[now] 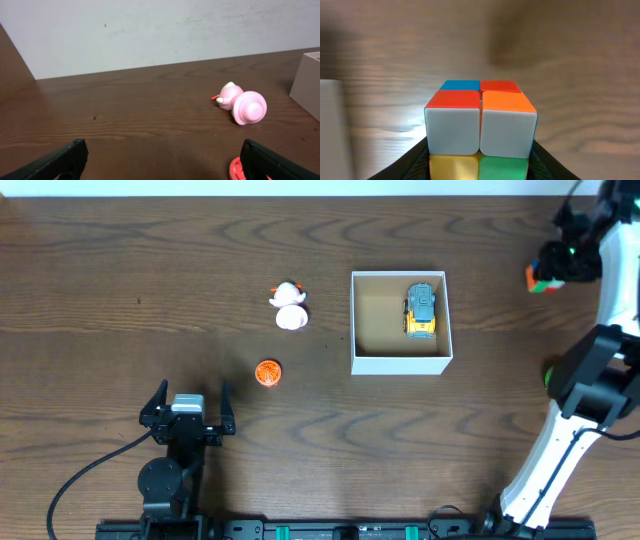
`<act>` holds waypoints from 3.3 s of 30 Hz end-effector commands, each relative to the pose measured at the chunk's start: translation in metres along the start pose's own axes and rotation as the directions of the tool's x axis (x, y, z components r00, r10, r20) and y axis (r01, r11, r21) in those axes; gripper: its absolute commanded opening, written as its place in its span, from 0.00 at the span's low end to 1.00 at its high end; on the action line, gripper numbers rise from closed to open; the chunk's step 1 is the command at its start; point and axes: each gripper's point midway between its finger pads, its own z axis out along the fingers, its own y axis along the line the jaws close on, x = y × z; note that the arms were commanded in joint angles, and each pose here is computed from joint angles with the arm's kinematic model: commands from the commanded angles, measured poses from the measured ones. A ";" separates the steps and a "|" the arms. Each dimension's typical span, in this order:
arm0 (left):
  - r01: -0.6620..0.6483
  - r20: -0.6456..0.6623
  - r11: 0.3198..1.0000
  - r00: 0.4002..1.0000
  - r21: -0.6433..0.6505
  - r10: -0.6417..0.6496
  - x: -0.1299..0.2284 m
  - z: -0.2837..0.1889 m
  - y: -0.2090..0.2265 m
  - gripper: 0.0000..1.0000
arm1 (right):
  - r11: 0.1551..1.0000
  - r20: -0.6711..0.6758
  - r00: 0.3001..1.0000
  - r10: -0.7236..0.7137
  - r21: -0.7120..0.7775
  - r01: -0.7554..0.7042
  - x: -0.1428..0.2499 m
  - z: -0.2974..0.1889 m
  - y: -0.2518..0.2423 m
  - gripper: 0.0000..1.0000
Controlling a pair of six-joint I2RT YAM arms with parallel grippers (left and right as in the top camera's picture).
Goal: Pack container
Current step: 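Carry the cube into the box and open the right gripper, then move the right gripper over the green number ball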
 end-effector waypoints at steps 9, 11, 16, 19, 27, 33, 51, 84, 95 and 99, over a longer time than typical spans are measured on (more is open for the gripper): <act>-0.007 -0.047 1.000 0.999 0.012 0.008 0.016 0.001 -0.002 0.98 | 0.938 0.140 0.942 -0.304 -0.127 0.322 -0.027 -0.076 0.170 0.43; -0.007 -0.047 1.000 0.999 0.012 0.008 0.016 0.001 -0.003 0.98 | 0.908 0.134 0.916 -0.378 -0.142 0.395 -0.020 -0.078 0.199 0.43; -0.007 -0.047 1.000 0.999 0.012 0.008 0.016 0.001 -0.003 0.98 | 0.823 0.099 0.832 -0.546 -0.119 0.555 0.000 -0.077 0.250 0.45; -0.007 -0.047 1.000 0.999 0.012 0.008 0.016 0.001 -0.003 0.98 | 0.800 0.082 0.806 -0.586 -0.097 0.592 0.006 -0.076 0.266 0.44; -0.007 -0.047 1.000 0.999 0.012 0.008 0.016 0.001 -0.002 0.98 | 0.762 0.026 0.771 -0.637 -0.135 0.634 0.030 -0.076 0.286 0.45; -0.007 -0.047 1.000 0.999 0.012 0.008 0.016 0.001 -0.002 0.98 | 0.653 0.044 0.667 -0.744 -0.162 0.740 0.035 -0.077 0.285 0.46; -0.007 -0.047 1.000 0.999 0.012 0.008 0.016 0.001 -0.003 0.98 | 0.329 0.138 0.360 -0.923 -0.202 0.922 0.041 -0.045 0.298 0.57; -0.007 -0.047 1.000 0.999 0.012 0.008 0.016 0.001 -0.002 0.98 | 0.920 0.185 0.931 -0.316 0.298 0.254 -0.028 -0.151 0.192 0.99; -0.007 -0.047 1.000 0.999 0.012 0.008 0.016 0.001 -0.002 0.98 | 0.949 0.099 0.980 -0.172 0.283 0.138 0.011 -0.172 0.137 0.99; -0.007 -0.047 1.000 0.999 0.012 0.008 0.016 0.001 -0.003 0.98 | 0.975 -0.048 0.994 -0.102 0.194 0.109 0.054 -0.151 0.122 0.99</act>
